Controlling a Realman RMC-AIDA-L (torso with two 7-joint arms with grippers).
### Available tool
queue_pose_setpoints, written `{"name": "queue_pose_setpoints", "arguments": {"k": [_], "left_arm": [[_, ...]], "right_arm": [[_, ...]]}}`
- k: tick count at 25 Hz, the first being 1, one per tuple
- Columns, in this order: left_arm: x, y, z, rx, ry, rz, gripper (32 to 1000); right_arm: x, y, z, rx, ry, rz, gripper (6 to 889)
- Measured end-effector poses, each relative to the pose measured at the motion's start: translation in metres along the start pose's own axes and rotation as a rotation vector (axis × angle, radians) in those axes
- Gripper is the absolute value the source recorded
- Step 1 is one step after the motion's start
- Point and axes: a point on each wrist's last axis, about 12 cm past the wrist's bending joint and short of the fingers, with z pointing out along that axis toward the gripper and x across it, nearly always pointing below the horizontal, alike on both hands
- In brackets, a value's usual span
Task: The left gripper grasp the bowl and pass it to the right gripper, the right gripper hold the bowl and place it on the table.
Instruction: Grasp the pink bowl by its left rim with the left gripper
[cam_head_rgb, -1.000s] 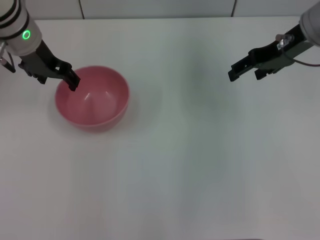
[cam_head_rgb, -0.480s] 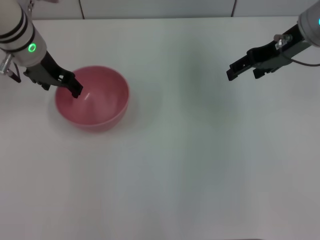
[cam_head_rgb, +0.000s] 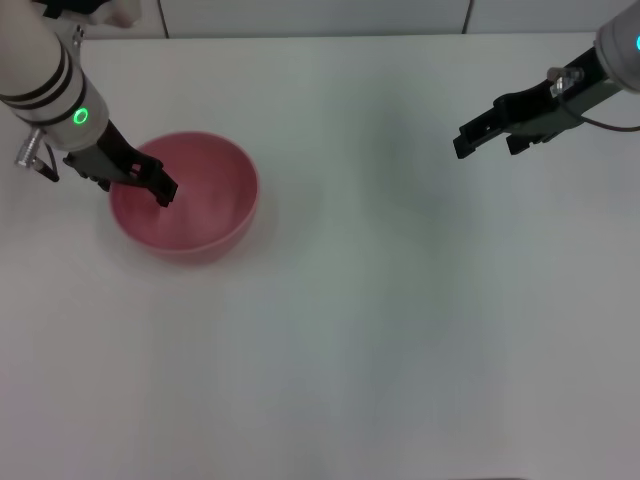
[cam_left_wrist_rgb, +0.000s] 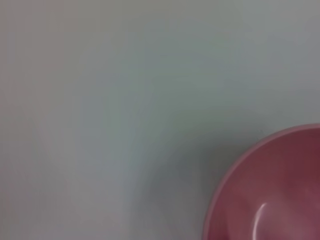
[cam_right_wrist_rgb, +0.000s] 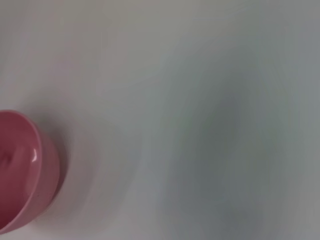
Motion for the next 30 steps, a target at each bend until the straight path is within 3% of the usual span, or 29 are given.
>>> {"name": "queue_pose_setpoints", "arguments": {"k": [8,17,24,30], "left_arm": [[-0.0022,-0.002,0.001,0.012,-0.022,0.002,800],[0.0024,-0.003,0.008,0.014,-0.009,0.006,790],[0.0027,0.000,0.010,0.024,-0.033,-0.018,781],[0.0053,0.000,0.011,0.030,-0.028,-0.004,535]], "right_arm": [[0.001,0.001,0.001,-0.004,0.001,-0.008,825],[0.000,0.002,0.002,-0.023,-0.010,0.000,824],[0.002,-0.001,0.003,-0.023,-0.008,0.009,824],[0.003,0.000,0.004,-0.054,-0.016,0.023,823]]}}
